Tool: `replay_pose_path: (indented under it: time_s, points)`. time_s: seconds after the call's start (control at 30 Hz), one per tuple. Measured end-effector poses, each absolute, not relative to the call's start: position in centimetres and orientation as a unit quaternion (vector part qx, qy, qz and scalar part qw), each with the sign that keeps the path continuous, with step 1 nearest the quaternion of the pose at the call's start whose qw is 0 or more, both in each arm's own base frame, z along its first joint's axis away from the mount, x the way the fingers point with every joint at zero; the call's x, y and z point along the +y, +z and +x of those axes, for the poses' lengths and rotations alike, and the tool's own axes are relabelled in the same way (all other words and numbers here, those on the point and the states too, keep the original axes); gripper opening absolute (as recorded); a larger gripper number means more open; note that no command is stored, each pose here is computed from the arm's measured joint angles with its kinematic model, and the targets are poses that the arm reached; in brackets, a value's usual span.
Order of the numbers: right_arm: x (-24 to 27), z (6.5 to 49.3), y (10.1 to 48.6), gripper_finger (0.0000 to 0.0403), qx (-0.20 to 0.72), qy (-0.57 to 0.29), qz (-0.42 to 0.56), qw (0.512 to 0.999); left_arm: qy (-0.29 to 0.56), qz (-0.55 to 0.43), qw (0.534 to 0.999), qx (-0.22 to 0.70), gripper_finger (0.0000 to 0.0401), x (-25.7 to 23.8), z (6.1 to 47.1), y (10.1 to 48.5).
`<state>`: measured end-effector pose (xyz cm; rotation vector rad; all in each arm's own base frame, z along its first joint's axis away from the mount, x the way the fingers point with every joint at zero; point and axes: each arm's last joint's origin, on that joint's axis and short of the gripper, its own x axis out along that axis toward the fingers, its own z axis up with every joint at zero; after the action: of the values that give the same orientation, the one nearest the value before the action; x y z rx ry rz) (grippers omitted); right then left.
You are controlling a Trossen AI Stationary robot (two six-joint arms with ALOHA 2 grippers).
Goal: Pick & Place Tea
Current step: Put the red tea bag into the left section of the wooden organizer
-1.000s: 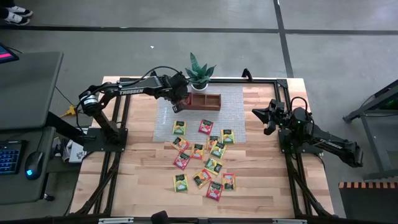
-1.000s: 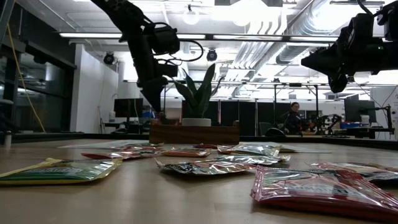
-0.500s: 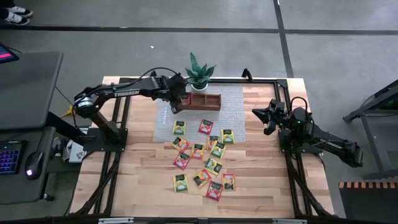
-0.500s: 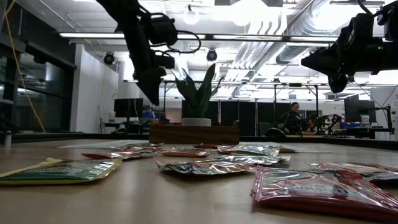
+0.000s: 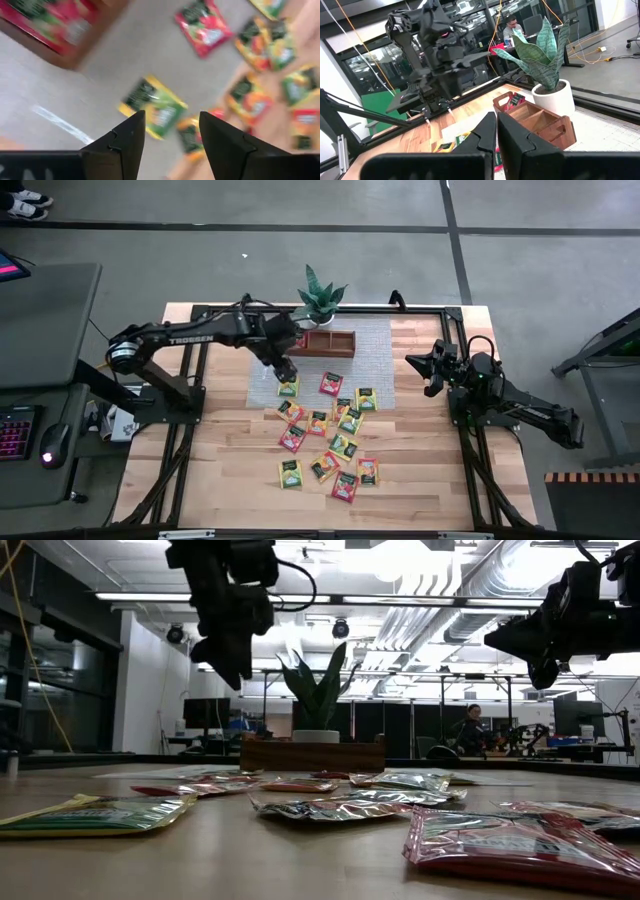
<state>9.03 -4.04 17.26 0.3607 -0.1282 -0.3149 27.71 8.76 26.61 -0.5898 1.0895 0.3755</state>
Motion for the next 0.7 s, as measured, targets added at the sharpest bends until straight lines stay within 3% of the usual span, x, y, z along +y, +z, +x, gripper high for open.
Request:
replay_pose_path:
  time_s: [0.3,0.7]
  points:
    - [-4.0,9.0,17.3,0.0012,-0.063,-0.156,0.179,0.969,0.178,-0.346,0.756,0.527,0.0184,5.2,28.0,24.9]
    - [-4.0,9.0,17.2,0.0012,-0.062,-0.156,0.179,0.969,0.158,-0.409,0.750,0.495,0.0184,0.1,23.8,21.0]
